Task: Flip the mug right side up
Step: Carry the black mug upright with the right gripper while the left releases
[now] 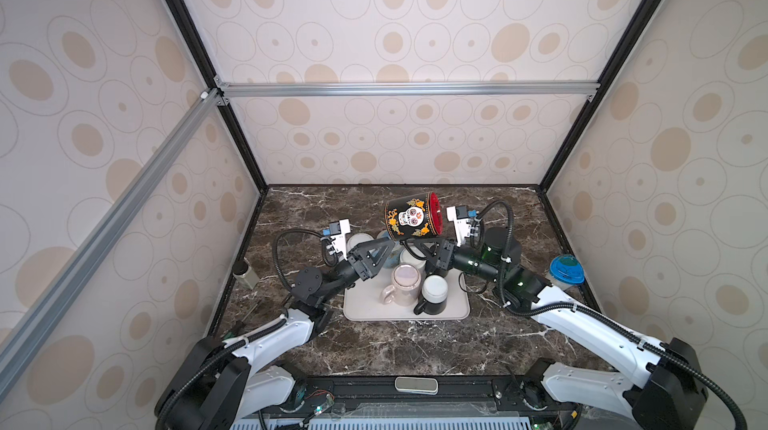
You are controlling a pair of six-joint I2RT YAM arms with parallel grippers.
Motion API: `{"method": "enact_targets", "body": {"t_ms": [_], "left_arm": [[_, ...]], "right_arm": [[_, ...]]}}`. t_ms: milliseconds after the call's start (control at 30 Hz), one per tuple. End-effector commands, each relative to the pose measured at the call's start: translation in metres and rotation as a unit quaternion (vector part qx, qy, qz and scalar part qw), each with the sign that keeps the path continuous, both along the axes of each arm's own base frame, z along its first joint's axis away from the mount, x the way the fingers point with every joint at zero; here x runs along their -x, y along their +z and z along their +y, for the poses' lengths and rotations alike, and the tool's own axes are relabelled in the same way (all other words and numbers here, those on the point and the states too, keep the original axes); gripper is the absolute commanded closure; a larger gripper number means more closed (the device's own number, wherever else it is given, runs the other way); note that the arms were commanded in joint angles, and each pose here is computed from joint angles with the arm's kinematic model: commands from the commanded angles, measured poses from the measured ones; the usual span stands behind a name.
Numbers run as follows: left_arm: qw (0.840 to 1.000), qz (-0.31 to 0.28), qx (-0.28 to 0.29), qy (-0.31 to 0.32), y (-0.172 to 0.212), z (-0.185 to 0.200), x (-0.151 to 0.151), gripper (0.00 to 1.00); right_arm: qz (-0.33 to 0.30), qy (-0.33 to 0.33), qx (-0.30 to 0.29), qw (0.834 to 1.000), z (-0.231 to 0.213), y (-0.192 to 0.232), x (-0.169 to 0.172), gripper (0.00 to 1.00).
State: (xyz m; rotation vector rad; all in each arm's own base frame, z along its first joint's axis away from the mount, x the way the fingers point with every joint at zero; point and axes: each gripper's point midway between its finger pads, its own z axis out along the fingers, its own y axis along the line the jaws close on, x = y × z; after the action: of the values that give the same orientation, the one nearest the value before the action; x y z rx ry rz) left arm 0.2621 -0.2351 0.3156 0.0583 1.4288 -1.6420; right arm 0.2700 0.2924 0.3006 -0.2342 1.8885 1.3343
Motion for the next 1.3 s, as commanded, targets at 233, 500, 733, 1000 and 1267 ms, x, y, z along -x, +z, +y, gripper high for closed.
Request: {"method": "enact_targets", "body": {"t_ms": [233, 500, 733, 1000, 1267], "left_arm": [[0.999, -0.010, -0.033, 0.009, -0.002, 0.011, -0.012, 0.00], [0.994, -0.037, -0.014, -0.105, 0.021, 0.001, 0.007, 0.10], [0.976, -0.056, 0.008, -0.212, 0.038, -0.011, 0.025, 0.12], [0.988, 0.008, -0.099, -0.117, 0.000, -0.017, -0.021, 0.00], [0.936, 0.018, -0.314, 0.156, -0.023, 0.049, -0.066, 0.00]], "right_arm": [[-0.085, -0.013, -0.043, 0.995, -0.007, 0.059, -0.007, 1.00], [-0.069, -0.092, 0.044, 0.992, -0.033, 0.044, -0.025, 1.00], [-0.063, -0.234, 0.219, 0.945, -0.089, 0.028, -0.055, 1.00], [-0.039, -0.324, 0.360, 0.874, -0.142, 0.013, -0.104, 1.00], [0.028, -0.340, 0.380, 0.860, -0.177, -0.026, -0.150, 1.00]]}}
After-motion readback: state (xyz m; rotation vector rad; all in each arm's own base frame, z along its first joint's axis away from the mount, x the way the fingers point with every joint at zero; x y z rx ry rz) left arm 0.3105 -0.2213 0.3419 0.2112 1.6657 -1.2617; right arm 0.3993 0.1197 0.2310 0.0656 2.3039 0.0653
